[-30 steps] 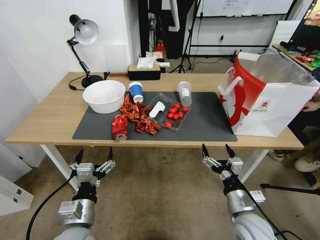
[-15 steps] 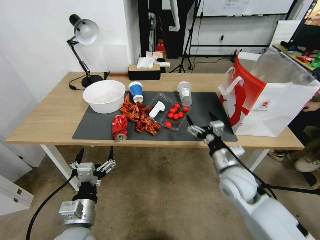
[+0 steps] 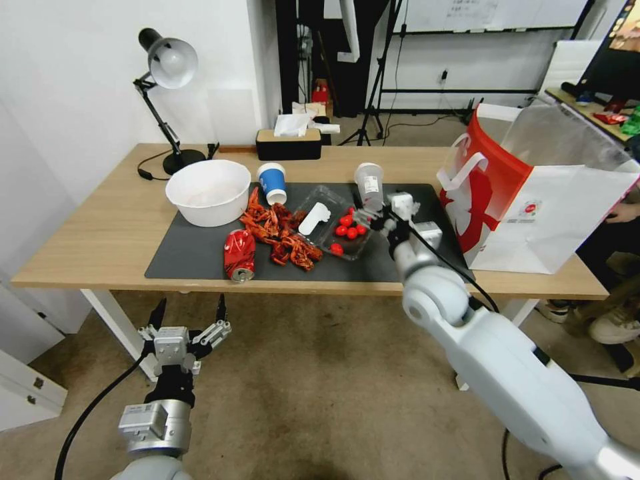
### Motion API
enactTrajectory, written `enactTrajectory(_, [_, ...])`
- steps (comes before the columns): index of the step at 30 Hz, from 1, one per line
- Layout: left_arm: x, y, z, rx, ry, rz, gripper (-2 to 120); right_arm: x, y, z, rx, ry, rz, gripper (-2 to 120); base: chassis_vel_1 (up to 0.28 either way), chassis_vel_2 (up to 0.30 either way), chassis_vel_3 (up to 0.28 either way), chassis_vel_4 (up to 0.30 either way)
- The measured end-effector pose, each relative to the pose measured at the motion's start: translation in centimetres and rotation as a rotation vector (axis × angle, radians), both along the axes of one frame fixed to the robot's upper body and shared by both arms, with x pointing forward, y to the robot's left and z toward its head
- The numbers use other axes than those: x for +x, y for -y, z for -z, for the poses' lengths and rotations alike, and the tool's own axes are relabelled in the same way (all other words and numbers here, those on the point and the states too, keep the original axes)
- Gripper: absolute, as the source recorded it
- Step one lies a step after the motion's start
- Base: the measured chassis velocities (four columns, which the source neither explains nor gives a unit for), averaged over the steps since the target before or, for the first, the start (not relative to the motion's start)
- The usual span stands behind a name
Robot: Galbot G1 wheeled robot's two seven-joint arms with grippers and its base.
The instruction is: Pick up the trash from the table and place it into the takeout bag.
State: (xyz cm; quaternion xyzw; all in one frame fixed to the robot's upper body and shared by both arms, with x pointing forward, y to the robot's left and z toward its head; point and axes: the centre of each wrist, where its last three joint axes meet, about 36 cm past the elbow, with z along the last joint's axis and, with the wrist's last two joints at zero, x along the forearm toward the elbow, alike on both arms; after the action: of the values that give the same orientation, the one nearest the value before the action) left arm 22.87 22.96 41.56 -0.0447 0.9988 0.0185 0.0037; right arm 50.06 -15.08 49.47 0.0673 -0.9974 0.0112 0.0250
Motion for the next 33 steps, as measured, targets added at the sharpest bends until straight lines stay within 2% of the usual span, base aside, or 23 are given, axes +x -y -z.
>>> enactTrajectory(5, [0.0,0.0,0.2,-0.001,-0.005,-0.002,100,2.9,-1.6,-0.9,-0.023,-0.059,0.077,100,0.000,0.000,0.000,0.000])
enactTrajectory(12, [0.0,0.0,0.3,0.000,-0.007,-0.001,100,5.4,-2.0,-1.4,-0.044,-0.139,0.137,100,0.000,0.000,0.000,0.000])
enactTrajectory(22, [-0.1,0.0,0.2,0.002,-0.010,0.003,100,8.2,-2.0,-1.6,-0.070,-0.241,0.165,100,0.000,0.000,0.000,0.000])
enactTrajectory(33, [-0.2,0.0,0.2,0.003,-0.010,0.002,100,11.9,-3.0,-1.7,-0.084,-0.288,0.193,100,0.000,0.000,0.000,0.000])
